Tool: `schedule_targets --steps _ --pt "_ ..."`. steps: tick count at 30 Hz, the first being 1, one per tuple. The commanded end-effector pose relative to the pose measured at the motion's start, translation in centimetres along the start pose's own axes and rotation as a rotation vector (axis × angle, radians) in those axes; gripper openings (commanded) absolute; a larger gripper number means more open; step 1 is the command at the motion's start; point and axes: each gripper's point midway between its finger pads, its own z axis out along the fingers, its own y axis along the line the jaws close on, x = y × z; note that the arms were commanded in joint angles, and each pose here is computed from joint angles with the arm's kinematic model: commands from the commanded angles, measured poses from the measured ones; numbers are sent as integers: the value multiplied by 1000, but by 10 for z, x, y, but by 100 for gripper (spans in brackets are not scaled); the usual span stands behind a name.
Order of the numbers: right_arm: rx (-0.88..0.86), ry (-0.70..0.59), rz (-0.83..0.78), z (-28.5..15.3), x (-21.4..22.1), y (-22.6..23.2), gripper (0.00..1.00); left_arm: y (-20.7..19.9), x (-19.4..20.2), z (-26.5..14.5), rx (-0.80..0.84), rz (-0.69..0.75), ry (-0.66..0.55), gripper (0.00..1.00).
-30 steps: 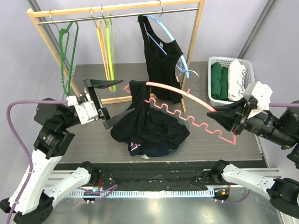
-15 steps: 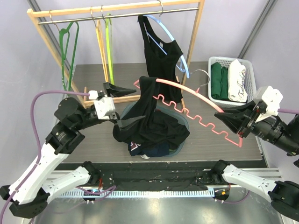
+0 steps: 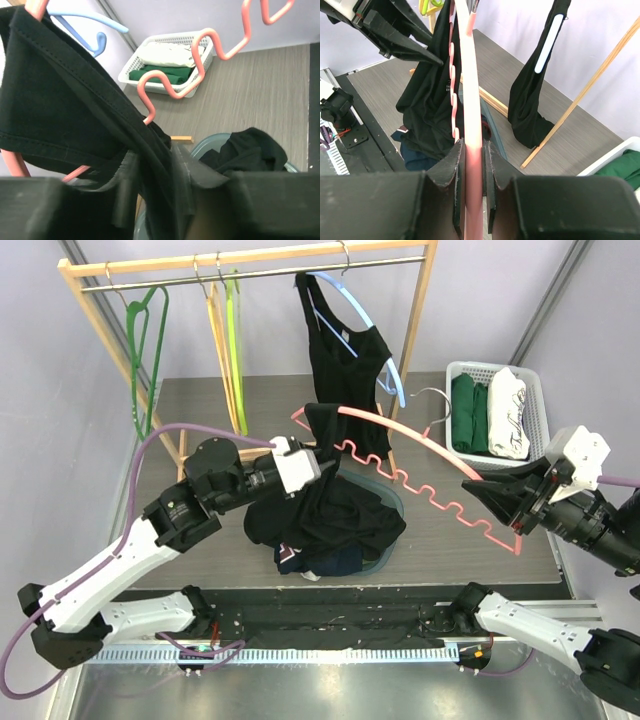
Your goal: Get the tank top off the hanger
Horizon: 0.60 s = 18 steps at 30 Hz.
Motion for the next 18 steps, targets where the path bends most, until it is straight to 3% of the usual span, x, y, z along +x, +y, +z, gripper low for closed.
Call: schedule_targets --steps 1,2,4,10,18 --pt "38 -163 -14 -17 -39 -7 1 26 -33 -8 -114 149 -55 17" --pt "41 -161 -14 -18 -38 -7 1 26 -33 -7 -116 158 -51 6" --pt "49 -151 -13 -18 -34 -9 1 29 -36 -8 -125 162 -54 0" --pt "56 -101 -5 -14 -18 -9 1 52 -67 -16 -209 221 -114 0" --pt "-16 -2 60 -15 15 8 1 110 -119 -33 -463 279 -207 0"
